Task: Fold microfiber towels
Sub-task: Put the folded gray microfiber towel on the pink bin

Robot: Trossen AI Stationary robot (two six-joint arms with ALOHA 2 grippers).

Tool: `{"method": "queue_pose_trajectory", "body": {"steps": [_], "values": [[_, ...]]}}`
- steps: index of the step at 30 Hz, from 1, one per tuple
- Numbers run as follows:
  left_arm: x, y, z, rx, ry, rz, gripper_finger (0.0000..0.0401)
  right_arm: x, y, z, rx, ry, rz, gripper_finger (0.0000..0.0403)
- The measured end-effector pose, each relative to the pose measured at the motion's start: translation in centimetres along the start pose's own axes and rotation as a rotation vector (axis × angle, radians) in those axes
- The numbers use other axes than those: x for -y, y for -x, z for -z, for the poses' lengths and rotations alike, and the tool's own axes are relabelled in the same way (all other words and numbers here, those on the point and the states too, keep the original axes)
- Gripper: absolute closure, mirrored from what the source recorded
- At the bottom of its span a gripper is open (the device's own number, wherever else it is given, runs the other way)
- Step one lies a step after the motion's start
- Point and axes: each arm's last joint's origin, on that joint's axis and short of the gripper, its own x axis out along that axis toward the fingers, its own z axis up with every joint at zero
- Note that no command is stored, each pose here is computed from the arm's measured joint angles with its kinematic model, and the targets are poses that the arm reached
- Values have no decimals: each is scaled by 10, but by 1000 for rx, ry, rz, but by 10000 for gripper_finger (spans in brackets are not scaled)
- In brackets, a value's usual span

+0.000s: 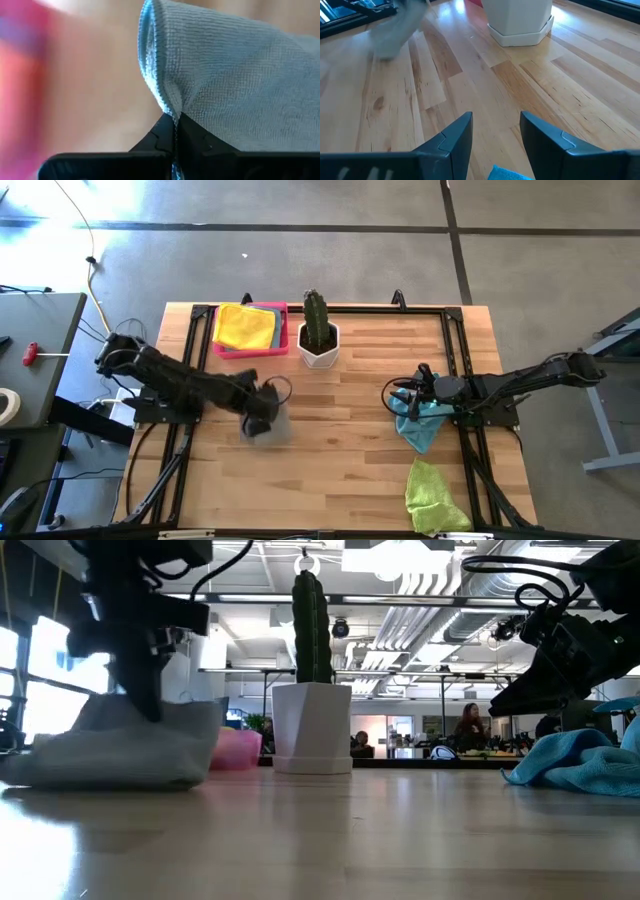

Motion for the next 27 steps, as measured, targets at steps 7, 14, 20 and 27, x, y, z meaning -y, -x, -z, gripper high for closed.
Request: {"method": "queue_pose_trajectory", "body": {"steps": [7,14,20,27], "values": [[-58,-9,-17,-37,-81,-340,400,0,0,0,0,0,0,247],[-118,-25,-34,-61,-114,-551,401,0,0,0,0,0,0,247],[-160,-32,-44,-52,-132,-623,401,0,0,0,0,0,0,247],[-194,-41,-40,-85,-132,-586,401,0,0,0,0,0,0,247]]}}
